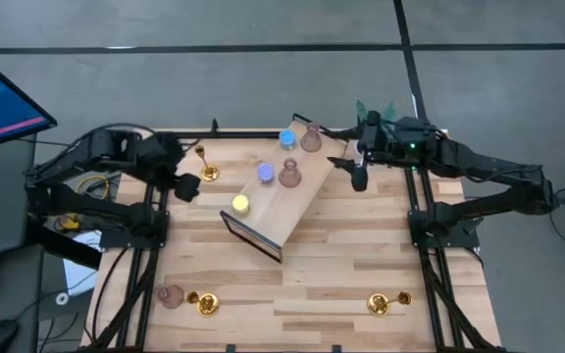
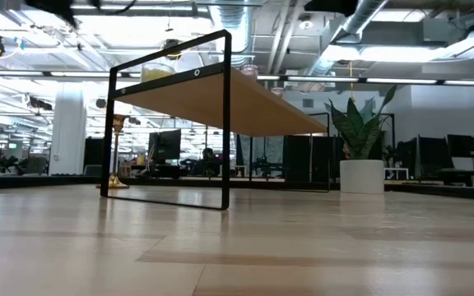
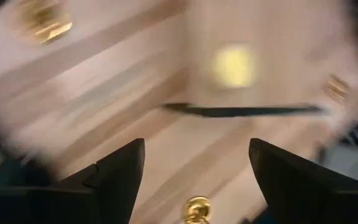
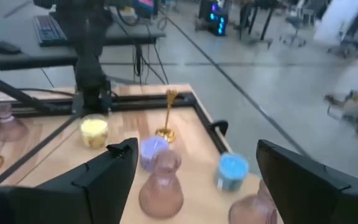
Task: Pick & Place candle stick holders
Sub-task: Put the glass candle holder on the shelf
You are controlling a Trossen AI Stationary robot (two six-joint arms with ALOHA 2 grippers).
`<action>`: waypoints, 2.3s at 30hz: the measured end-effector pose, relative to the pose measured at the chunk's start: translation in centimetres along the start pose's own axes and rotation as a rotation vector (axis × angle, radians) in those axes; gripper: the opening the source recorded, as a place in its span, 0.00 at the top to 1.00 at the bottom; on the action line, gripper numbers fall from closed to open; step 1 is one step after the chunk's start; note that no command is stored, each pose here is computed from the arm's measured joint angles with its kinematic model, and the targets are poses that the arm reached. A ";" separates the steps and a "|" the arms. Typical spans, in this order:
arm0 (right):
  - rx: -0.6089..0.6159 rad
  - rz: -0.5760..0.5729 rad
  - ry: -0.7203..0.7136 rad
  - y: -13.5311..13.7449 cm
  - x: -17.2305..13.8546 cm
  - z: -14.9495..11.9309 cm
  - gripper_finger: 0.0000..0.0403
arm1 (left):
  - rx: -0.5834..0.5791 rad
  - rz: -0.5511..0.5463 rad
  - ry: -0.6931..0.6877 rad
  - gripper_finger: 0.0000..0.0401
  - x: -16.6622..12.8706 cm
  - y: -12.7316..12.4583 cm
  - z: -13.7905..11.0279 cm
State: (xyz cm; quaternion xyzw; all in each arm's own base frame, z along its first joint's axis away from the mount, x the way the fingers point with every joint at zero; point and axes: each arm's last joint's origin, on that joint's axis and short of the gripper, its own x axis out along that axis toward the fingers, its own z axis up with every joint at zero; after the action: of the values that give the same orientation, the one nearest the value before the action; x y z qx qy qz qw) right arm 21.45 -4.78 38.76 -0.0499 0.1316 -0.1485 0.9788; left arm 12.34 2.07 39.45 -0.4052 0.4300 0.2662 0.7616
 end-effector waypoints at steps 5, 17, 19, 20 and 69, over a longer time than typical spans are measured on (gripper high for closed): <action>0.039 0.010 0.069 0.6 0.0 -0.6 0.21 | -0.193 0.089 0.074 0.28 0.2 0.1 -1.6; 0.032 0.072 0.214 2.4 2.0 -2.2 0.21 | -0.229 0.245 0.408 0.28 5.7 -1.6 -7.5; 0.031 0.076 0.215 2.5 2.0 -2.2 0.21 | -0.211 0.256 0.431 0.28 6.4 -2.1 -8.7; 0.031 0.076 0.216 2.5 1.9 -2.2 0.21 | -0.202 0.268 0.440 0.28 6.6 -2.2 -9.3; 0.072 0.093 0.259 3.0 1.6 -2.6 0.21 | -0.123 0.227 0.515 0.59 13.3 0.4 -23.5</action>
State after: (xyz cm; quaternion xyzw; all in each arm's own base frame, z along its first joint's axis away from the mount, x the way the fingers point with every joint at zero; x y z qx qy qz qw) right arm 23.07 -2.62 35.49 0.0107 0.2537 -0.1129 0.9606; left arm 8.15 -16.85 20.62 -0.4539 0.6350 0.2638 0.5668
